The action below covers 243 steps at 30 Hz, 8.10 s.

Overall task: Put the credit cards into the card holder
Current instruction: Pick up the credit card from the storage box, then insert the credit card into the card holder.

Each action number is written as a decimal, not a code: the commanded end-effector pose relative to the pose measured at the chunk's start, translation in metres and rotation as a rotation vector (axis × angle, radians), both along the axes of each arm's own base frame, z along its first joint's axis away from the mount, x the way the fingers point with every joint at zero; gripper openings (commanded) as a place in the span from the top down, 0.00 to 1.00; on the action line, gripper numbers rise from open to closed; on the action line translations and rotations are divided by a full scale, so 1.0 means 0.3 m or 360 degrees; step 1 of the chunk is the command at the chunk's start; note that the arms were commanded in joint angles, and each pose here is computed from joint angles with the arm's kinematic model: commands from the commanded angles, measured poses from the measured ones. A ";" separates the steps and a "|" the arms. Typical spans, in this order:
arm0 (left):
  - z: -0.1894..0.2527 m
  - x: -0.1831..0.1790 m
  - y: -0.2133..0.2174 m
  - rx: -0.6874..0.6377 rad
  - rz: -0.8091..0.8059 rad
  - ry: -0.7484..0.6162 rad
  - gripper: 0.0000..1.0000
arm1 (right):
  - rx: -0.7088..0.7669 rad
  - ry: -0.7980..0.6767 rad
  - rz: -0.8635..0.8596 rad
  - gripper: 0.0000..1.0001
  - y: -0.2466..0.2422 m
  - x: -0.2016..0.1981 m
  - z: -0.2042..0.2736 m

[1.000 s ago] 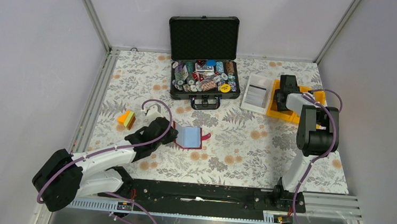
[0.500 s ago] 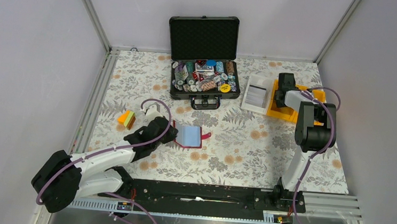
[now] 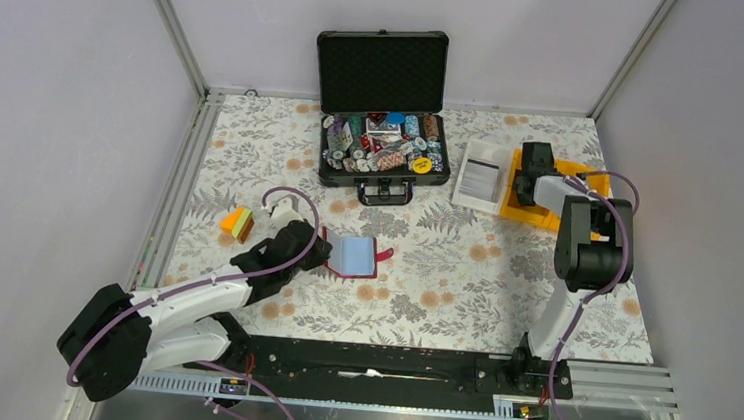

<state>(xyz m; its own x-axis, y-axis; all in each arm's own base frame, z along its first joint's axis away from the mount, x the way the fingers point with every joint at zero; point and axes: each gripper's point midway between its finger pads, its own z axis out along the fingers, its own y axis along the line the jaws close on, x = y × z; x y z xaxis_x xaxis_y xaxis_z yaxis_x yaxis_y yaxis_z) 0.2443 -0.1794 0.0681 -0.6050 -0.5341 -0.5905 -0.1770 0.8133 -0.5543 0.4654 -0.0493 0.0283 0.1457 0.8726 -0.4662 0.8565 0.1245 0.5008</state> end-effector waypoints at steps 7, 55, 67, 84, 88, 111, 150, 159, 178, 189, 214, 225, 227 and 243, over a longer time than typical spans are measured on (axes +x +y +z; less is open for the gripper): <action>0.052 0.027 -0.007 -0.0060 -0.0002 -0.0105 1.00 | -0.0098 0.0137 -0.0084 0.79 -0.043 -0.127 -0.014; 0.062 0.003 -0.075 -0.0053 -0.0256 -0.0059 0.85 | -0.0593 -0.0265 0.0391 1.00 -0.064 -0.153 0.535; 0.134 -0.008 -0.015 0.0103 -0.0288 -0.0152 0.16 | -0.0488 -0.0578 0.1639 1.00 0.381 -0.283 0.672; 0.717 -0.105 -0.236 -0.0438 -0.0903 -0.0741 0.01 | 0.0111 -0.1373 0.2867 1.00 1.031 -0.680 0.885; 0.785 -0.140 -0.310 -0.0726 -0.1029 -0.0766 0.01 | 0.0245 -0.1543 0.2991 1.00 1.096 -0.759 0.957; 0.817 -0.150 -0.331 -0.1014 -0.1028 -0.0810 1.00 | 0.0298 -0.1329 0.2998 0.73 1.132 -0.753 0.867; 0.458 0.032 -0.063 -0.0455 -0.0526 -0.0360 1.00 | 0.0280 -0.0393 0.2830 0.61 1.315 -0.643 0.177; 0.453 0.036 -0.053 -0.0454 -0.0526 -0.0351 1.00 | 0.0336 -0.0329 0.2880 0.59 1.348 -0.654 0.114; 0.429 0.005 -0.037 -0.0416 -0.0576 -0.0371 1.00 | 0.0498 -0.0443 0.3031 0.65 1.481 -0.689 0.176; 0.432 -0.038 -0.018 -0.0431 -0.0625 -0.0464 1.00 | 0.0530 -0.0436 0.3052 0.62 1.593 -0.690 0.166; 0.207 -0.168 -0.018 -0.0537 -0.0688 -0.0267 1.00 | 0.0542 -0.0205 0.2929 0.46 1.624 -0.651 0.017; 0.055 -0.137 0.002 -0.0393 -0.0597 0.0038 1.00 | 0.0511 -0.0225 0.2924 0.46 1.630 -0.636 0.044; 0.036 -0.130 0.005 -0.0364 -0.0589 0.0073 1.00 | 0.0493 -0.0227 0.2924 0.45 1.628 -0.632 0.049; 0.038 -0.065 -0.019 -0.0318 -0.0633 0.0054 1.00 | 0.0350 -0.0328 0.2942 0.35 1.599 -0.609 0.181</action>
<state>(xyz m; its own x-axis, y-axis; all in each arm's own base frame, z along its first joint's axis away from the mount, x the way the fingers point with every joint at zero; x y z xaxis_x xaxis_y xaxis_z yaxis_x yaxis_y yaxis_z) 0.1993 -0.1741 0.0481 -0.8508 -0.3614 -0.3814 -0.0027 0.7288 -0.6847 0.2751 0.4291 0.0350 -0.9407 -0.0031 -0.3393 -0.2584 0.6546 0.7104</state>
